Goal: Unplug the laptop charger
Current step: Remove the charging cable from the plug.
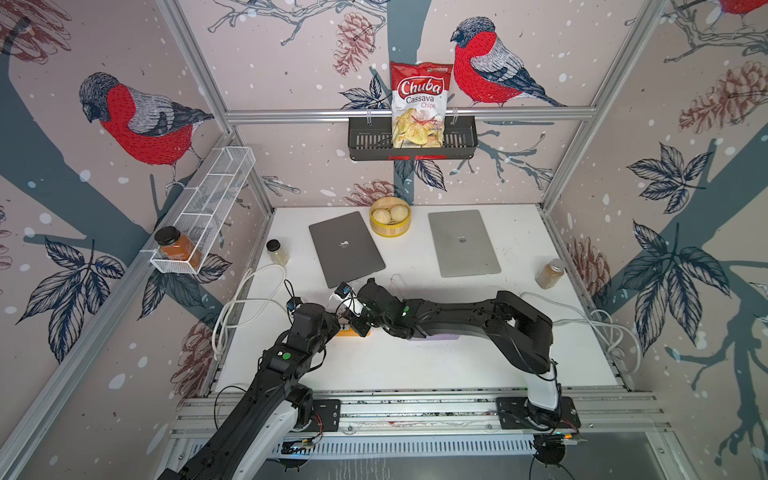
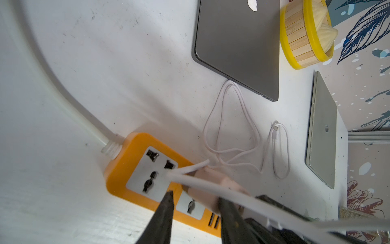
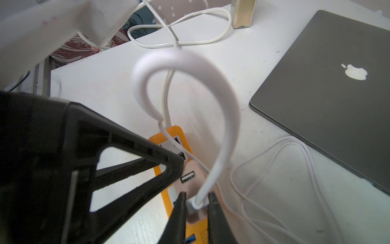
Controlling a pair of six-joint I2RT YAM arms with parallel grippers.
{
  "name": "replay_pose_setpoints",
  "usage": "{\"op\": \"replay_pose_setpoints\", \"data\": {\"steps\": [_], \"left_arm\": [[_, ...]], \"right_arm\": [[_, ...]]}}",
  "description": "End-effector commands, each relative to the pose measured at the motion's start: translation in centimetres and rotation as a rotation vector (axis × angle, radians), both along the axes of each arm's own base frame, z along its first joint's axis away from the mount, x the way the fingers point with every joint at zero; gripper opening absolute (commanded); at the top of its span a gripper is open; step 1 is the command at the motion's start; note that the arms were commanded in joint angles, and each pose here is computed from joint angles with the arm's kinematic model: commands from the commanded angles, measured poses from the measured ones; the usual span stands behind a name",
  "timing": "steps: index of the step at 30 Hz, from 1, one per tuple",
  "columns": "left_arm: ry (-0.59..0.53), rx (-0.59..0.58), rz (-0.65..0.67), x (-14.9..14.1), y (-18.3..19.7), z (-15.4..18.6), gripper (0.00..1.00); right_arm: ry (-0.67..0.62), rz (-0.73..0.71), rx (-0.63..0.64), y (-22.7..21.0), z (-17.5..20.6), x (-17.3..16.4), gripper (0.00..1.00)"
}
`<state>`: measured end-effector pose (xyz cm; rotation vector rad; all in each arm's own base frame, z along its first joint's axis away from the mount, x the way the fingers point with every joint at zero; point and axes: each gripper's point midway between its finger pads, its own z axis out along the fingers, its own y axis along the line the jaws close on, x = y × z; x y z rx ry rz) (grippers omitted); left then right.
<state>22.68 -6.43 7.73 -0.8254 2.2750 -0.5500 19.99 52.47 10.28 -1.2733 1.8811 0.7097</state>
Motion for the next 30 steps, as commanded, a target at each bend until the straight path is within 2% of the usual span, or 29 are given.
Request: {"op": "replay_pose_setpoints", "data": {"steps": [1, 11, 20, 25, 30], "left_arm": [[0.058, 0.035, 0.007, -1.0, 0.6, -1.3, 0.37], [0.081, 0.046, 0.001, -1.2, 0.6, -1.9, 0.37], [0.076, 0.049, -0.004, -1.1, 0.6, -1.7, 0.37], [0.065, 0.048, -0.016, -1.0, 0.5, -1.5, 0.37], [0.055, 0.046, -0.027, -0.8, 0.3, -1.3, 0.37]], "right_arm": [[-0.023, -0.013, 0.044, 0.4, 1.6, 0.2, 0.18], [-0.051, -0.026, 0.051, 0.5, 2.3, 0.3, 0.18], [-0.070, -0.097, 0.061, 0.1, 3.7, 1.8, 0.17], [-0.060, -0.243, 0.046, -1.0, 4.1, 4.7, 0.14], [-0.011, -0.401, 0.014, -4.3, 3.7, 8.6, 0.12]]}}
